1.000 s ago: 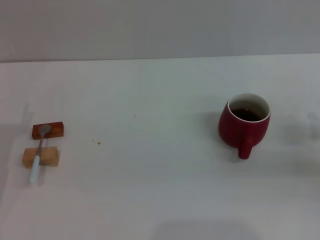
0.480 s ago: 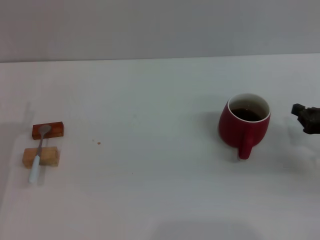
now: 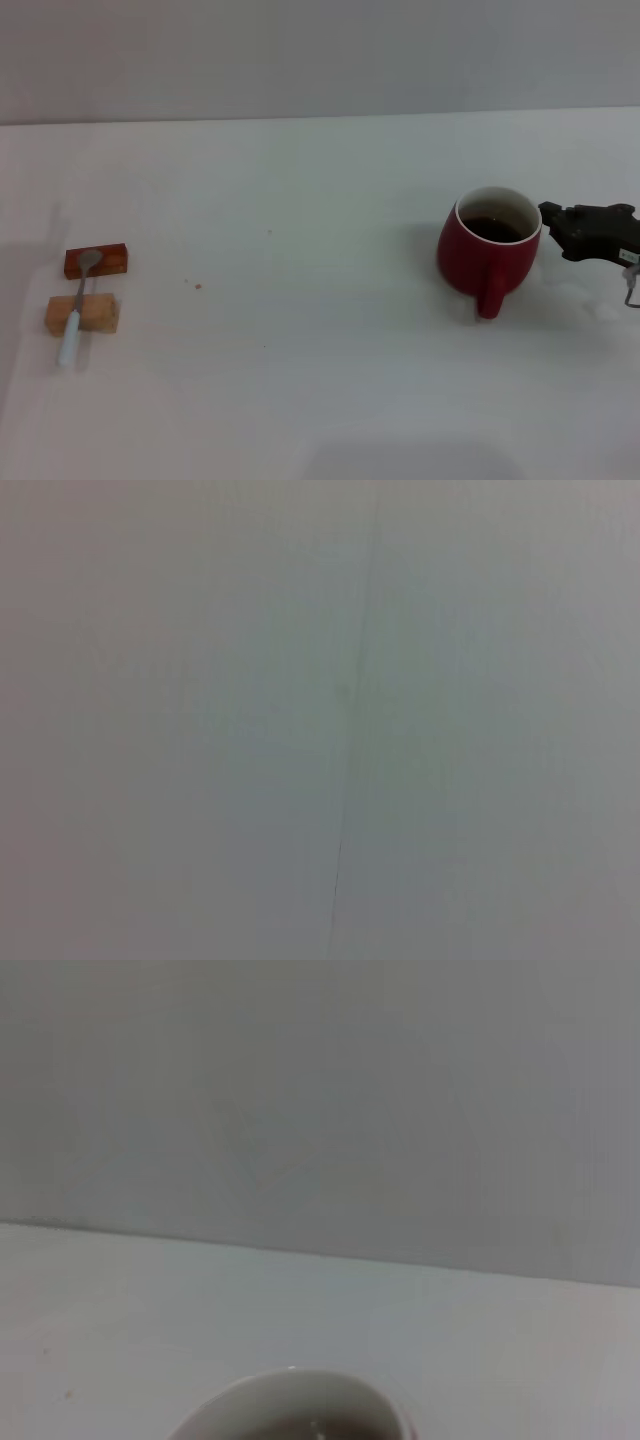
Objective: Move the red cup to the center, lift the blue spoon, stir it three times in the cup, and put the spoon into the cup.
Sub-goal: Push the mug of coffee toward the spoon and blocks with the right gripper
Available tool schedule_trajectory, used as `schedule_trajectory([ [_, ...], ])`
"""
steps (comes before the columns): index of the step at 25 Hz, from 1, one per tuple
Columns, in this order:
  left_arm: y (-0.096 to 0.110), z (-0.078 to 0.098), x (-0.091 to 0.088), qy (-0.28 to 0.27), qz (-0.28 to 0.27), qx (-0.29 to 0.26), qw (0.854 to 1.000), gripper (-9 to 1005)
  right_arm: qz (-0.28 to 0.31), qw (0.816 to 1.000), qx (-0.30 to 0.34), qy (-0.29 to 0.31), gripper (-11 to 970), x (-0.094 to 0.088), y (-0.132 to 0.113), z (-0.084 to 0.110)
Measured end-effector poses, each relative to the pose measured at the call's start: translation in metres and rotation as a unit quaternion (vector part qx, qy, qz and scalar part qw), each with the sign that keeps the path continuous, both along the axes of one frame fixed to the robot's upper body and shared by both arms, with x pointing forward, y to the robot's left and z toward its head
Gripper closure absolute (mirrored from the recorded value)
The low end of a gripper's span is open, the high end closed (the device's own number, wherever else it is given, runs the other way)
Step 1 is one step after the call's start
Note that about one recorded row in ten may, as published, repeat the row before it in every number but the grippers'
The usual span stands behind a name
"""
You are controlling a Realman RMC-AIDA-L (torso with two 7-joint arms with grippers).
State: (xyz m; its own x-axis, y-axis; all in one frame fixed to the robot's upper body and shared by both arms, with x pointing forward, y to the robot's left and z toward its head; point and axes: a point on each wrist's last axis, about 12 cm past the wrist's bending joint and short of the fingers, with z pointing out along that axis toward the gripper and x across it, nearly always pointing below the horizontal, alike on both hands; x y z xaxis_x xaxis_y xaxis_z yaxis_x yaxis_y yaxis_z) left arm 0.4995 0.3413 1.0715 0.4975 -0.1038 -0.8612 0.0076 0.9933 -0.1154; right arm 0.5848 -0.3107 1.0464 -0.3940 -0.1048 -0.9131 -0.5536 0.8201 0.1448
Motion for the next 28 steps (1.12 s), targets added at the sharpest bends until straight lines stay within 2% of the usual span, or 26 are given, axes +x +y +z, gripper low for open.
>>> schedule_trajectory([
  [11,0.001,-0.001,0.0,0.005,0.002,0.0,1.0,199,0.02,1.0,-0.01,0.009,961,0.003,0.014,-0.002],
  [28,0.0,-0.002,0.001,0.009,-0.001,0.0,1.0,198,0.078,0.997,-0.012,0.007,961,0.011,0.066,-0.003],
])
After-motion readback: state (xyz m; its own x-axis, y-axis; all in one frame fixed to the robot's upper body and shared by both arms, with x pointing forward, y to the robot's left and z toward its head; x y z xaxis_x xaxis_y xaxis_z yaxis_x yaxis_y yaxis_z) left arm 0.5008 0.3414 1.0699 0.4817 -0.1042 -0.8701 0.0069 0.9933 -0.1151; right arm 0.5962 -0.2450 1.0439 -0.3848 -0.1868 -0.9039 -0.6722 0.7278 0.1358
